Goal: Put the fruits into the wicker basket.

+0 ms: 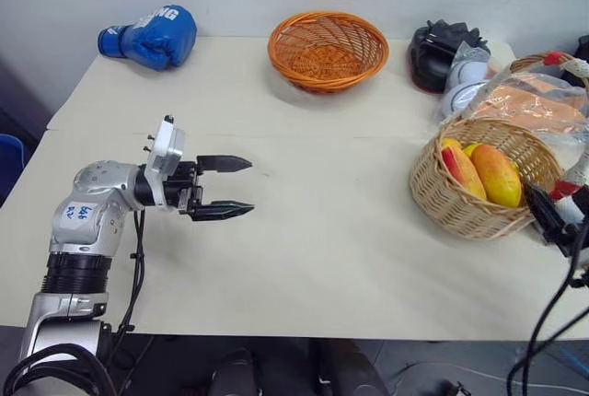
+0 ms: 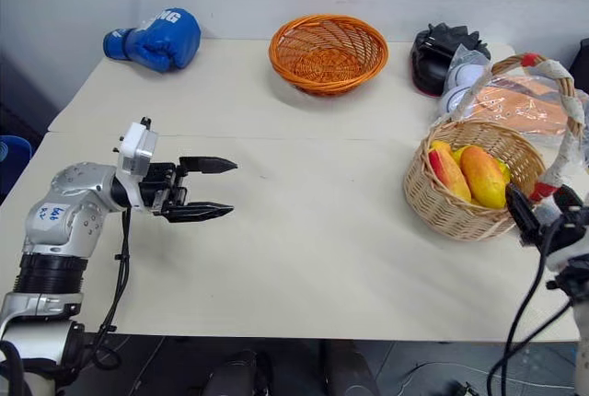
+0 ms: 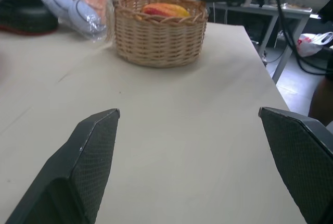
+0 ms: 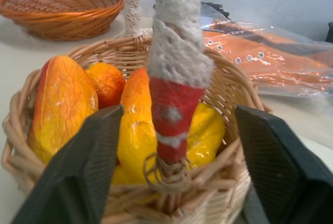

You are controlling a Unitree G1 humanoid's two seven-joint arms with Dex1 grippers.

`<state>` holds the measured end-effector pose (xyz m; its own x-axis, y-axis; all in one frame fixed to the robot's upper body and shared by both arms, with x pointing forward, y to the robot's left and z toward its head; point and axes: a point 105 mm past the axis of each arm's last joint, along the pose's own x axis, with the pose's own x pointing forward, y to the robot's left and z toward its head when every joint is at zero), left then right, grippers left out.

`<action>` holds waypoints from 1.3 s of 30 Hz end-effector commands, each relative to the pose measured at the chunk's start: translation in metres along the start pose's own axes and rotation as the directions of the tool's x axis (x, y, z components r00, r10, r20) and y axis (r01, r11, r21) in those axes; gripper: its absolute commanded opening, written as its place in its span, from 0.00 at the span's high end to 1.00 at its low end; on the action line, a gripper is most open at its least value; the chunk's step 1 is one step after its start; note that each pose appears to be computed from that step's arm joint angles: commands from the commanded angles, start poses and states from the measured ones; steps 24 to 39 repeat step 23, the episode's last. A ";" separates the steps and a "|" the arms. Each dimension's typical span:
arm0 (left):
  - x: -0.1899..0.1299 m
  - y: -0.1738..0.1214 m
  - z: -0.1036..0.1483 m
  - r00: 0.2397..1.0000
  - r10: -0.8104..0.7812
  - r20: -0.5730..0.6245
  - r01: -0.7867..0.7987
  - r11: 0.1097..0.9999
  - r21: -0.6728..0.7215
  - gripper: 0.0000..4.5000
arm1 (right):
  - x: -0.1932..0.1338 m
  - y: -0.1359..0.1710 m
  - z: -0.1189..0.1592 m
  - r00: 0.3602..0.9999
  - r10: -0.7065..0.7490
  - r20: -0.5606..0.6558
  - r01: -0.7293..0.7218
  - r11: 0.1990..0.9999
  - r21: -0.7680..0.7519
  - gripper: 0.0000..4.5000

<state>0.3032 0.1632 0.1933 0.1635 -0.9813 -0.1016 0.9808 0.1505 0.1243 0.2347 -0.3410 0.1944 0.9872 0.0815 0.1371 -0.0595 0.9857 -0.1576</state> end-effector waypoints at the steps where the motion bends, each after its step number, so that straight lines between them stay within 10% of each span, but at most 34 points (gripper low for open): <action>1: -0.017 -0.002 -0.014 0.994 0.073 -0.076 -0.070 0.997 0.035 0.00 | -0.023 -0.005 0.024 0.989 0.142 0.030 -0.133 0.970 -0.204 0.01; 8: -0.040 -0.018 -0.039 0.975 0.173 -0.142 -0.166 0.984 0.057 0.00 | -0.059 0.039 -0.011 0.834 0.510 -0.212 -0.552 0.779 -0.296 0.01; 19: -0.046 -0.041 -0.063 0.938 0.299 -0.174 -0.282 0.952 0.118 0.00 | -0.007 0.139 -0.041 0.611 0.788 -0.079 -0.778 0.579 -0.244 0.01; 39: -0.043 -0.035 -0.060 0.931 0.322 -0.171 -0.295 0.941 0.166 0.00 | 0.018 0.152 -0.041 0.604 0.797 -0.030 -0.774 0.577 -0.260 0.01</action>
